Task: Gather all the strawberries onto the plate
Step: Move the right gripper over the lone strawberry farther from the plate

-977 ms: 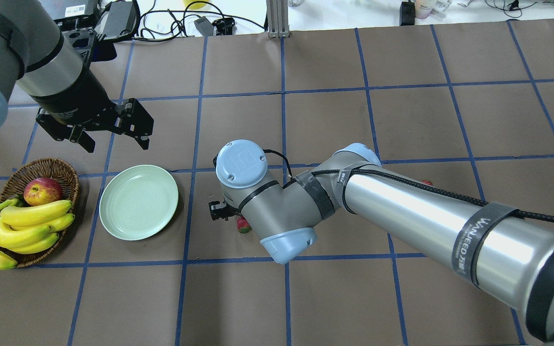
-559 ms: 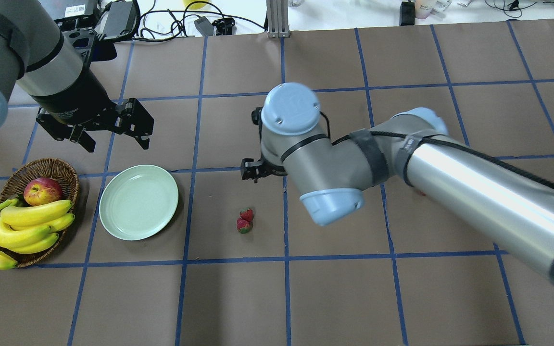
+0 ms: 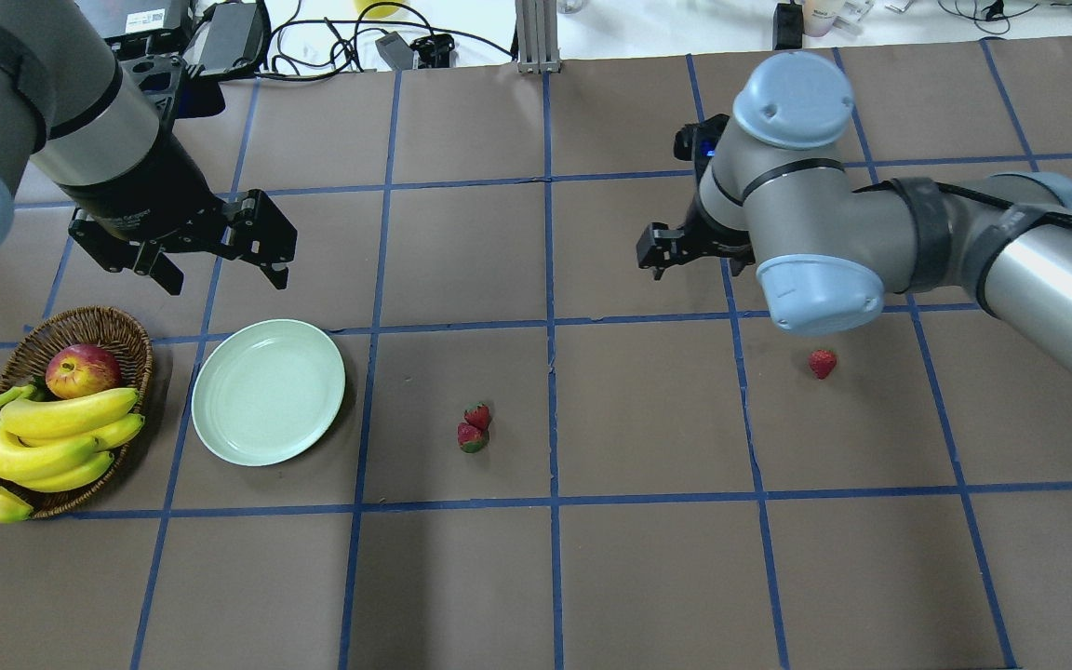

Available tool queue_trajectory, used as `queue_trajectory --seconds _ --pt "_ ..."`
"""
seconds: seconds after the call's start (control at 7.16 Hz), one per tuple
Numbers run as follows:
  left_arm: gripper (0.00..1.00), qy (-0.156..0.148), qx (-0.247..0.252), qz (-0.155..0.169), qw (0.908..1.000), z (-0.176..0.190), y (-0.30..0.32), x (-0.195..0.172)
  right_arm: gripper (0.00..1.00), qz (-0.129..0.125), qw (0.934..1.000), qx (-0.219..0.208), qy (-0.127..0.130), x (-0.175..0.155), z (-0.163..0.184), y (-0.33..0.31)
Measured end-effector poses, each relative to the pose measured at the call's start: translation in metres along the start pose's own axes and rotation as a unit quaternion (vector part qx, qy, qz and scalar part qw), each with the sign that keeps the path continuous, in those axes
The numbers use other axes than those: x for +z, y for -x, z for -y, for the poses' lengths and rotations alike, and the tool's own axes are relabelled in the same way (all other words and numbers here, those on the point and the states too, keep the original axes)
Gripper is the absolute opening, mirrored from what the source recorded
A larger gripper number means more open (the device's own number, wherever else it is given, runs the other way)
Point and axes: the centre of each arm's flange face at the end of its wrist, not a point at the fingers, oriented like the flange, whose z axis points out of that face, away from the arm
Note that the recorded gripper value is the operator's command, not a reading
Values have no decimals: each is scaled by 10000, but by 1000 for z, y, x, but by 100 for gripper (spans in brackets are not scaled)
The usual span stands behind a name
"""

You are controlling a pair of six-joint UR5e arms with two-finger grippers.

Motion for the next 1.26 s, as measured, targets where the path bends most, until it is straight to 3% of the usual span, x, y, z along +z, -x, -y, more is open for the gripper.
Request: queue_trajectory --seconds 0.28,0.7,0.98,1.26 --pt "100 0 3 1 10000 0 0 0 100 -71 9981 506 332 29 -15 -99" --pt "100 7 2 1 10000 0 0 0 100 -82 9875 1391 742 59 -48 -132" --pt "100 12 7 1 10000 0 -1 1 92 -61 9846 1467 944 73 -65 -128" --pt "100 15 5 1 10000 0 0 1 85 -37 9862 1301 1026 80 -71 -127"
